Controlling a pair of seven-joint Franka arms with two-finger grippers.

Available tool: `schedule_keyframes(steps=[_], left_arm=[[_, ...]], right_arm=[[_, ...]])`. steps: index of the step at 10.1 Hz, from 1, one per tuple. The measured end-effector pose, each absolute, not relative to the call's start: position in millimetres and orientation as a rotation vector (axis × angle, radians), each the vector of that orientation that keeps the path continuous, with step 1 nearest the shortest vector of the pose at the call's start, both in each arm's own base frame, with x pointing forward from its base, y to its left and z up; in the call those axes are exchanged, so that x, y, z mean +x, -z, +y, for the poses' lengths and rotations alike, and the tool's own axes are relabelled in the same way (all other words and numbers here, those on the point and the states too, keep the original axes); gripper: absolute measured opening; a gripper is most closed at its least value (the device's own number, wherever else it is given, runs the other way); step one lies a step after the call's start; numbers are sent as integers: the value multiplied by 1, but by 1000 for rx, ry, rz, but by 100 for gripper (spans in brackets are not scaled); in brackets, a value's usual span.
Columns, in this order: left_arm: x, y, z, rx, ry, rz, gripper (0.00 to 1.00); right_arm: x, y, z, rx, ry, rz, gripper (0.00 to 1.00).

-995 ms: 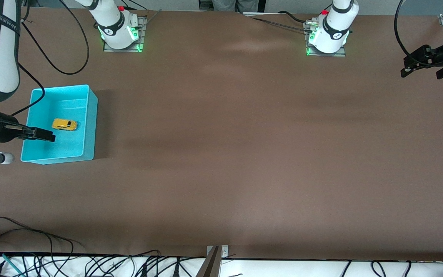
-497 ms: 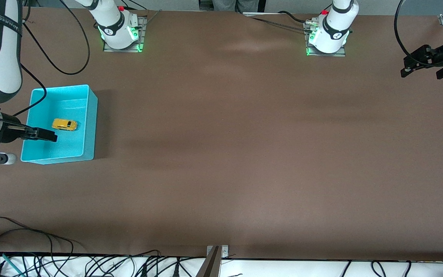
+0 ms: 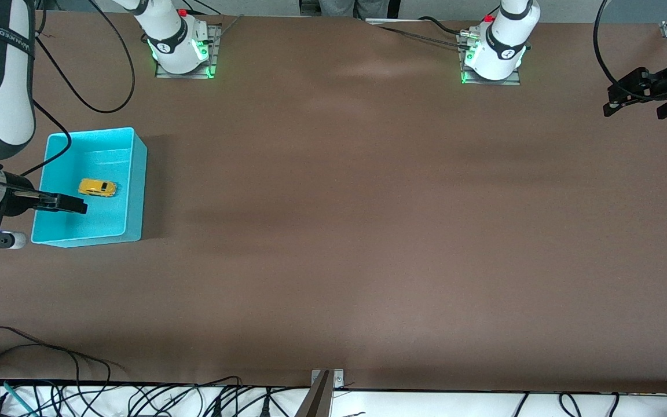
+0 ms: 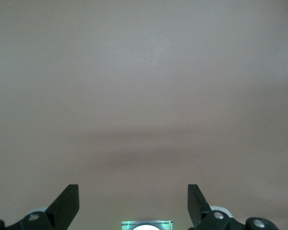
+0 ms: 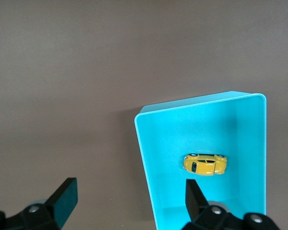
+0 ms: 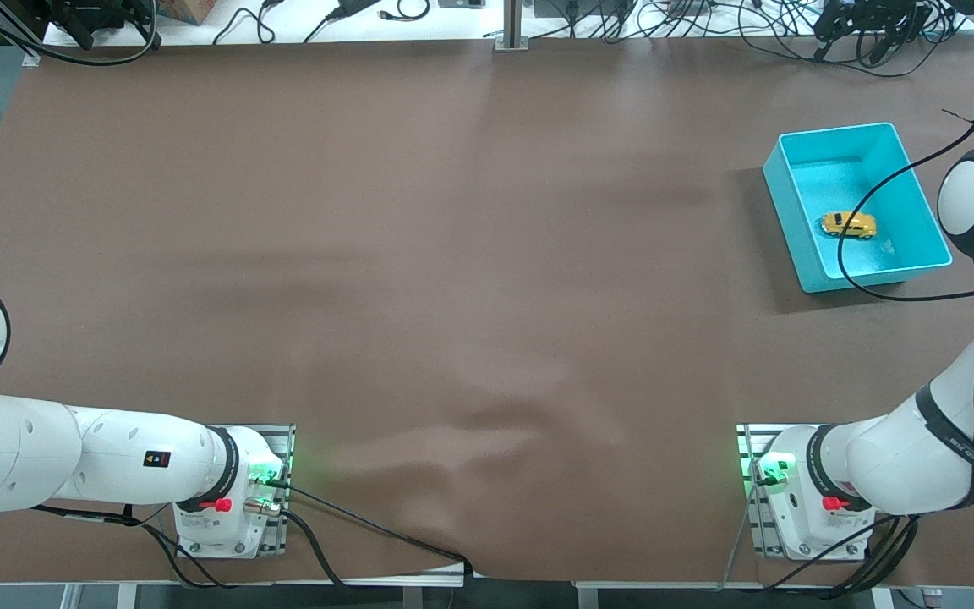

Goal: Wind up and store yellow beetle car

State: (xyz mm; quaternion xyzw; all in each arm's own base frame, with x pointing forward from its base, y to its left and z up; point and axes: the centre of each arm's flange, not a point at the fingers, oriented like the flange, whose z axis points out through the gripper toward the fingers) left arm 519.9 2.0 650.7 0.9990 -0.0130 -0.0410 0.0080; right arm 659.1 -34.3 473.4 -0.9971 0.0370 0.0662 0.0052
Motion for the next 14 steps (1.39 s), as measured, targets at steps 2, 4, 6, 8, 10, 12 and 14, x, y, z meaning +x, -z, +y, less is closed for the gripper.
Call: schedule_keyframes(steps=[2, 4, 6, 8, 10, 12, 14], left_arm=[[520, -651, 2, 3123, 128, -41, 100], [520, -651, 2, 3123, 128, -41, 100], [520, -651, 2, 3123, 128, -41, 100], [520, -651, 2, 3123, 129, -41, 100], [520, -651, 2, 3123, 129, -41, 100], [520, -651, 2, 3123, 129, -41, 100], [520, -651, 2, 3123, 129, -41, 100]], right_arm=[[659, -473, -34, -3122, -207, 116, 100], [659, -473, -34, -3122, -208, 116, 100], [659, -473, -34, -3122, -209, 116, 100], [659, -473, -35, -3122, -209, 119, 100], [659, -474, -37, -3123, -209, 124, 100], [658, -474, -42, -3124, -208, 138, 100], [656, -474, -46, -3122, -227, 149, 100]])
